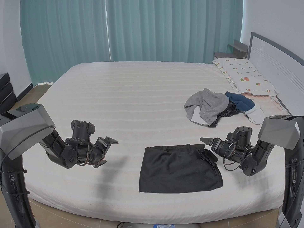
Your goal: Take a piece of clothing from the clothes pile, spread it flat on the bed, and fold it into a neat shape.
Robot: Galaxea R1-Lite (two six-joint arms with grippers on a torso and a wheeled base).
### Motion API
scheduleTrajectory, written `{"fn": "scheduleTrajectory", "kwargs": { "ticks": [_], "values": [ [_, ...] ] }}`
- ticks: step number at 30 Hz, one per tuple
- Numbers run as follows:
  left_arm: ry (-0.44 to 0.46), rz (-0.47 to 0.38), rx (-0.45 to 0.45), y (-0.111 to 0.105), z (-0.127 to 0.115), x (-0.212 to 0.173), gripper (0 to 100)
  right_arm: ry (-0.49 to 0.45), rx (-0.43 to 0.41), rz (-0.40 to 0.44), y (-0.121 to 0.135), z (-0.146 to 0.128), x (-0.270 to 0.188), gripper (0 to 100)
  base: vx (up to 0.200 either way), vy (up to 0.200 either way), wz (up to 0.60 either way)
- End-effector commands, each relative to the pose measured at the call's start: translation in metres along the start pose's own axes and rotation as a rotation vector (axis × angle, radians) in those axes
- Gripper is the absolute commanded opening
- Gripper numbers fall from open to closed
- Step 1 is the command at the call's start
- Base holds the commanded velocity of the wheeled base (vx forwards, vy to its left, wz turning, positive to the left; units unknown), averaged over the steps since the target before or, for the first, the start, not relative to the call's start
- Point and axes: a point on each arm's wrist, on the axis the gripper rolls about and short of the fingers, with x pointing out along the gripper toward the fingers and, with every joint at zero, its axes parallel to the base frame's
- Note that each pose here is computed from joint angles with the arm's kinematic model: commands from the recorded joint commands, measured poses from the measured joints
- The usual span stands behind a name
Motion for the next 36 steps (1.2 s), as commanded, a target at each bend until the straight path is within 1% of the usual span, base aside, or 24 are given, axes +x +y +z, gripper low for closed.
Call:
{"fn": "scheduleTrajectory", "kwargs": {
  "ticks": [1,4,5,8,15,17,20,28,31,36],
  "values": [
    [0.001,0.002,0.000,0.001,0.000,0.001,100,0.028,0.048,-0.015,-0.004,-0.009,0.007,100,0.000,0.000,0.00],
    [0.001,0.002,0.000,0.001,0.000,0.001,100,0.020,0.047,-0.010,0.000,-0.005,0.002,100,0.000,0.000,0.00],
    [0.001,0.002,0.000,0.001,0.000,0.001,100,0.014,0.044,-0.005,0.006,-0.001,-0.008,100,0.000,0.000,0.00],
    [0.001,0.002,0.001,0.001,0.000,0.001,100,0.019,0.045,-0.007,0.011,0.000,-0.018,100,0.000,0.000,0.00],
    [0.001,0.002,0.001,0.001,0.000,0.001,100,0.041,0.051,-0.027,0.010,-0.004,-0.024,100,0.000,0.000,0.00],
    [0.001,0.002,0.001,0.001,0.000,0.001,100,0.071,0.058,-0.048,0.008,-0.009,-0.025,100,0.000,0.000,0.00],
    [0.001,0.002,0.001,0.001,0.000,0.001,100,0.105,0.058,-0.059,0.007,-0.017,-0.020,100,0.000,0.000,0.00],
    [0.003,0.003,0.002,0.001,0.000,0.001,100,0.135,0.060,-0.073,0.001,-0.027,-0.006,100,0.000,0.000,0.00],
    [0.002,0.005,0.022,0.001,-0.001,0.000,100,0.146,0.063,-0.081,0.000,-0.027,0.002,100,0.000,0.000,0.00],
    [0.006,0.010,0.031,0.003,-0.002,0.001,100,0.150,0.072,-0.090,0.003,-0.018,0.021,100,0.000,0.000,0.00]
  ]
}}
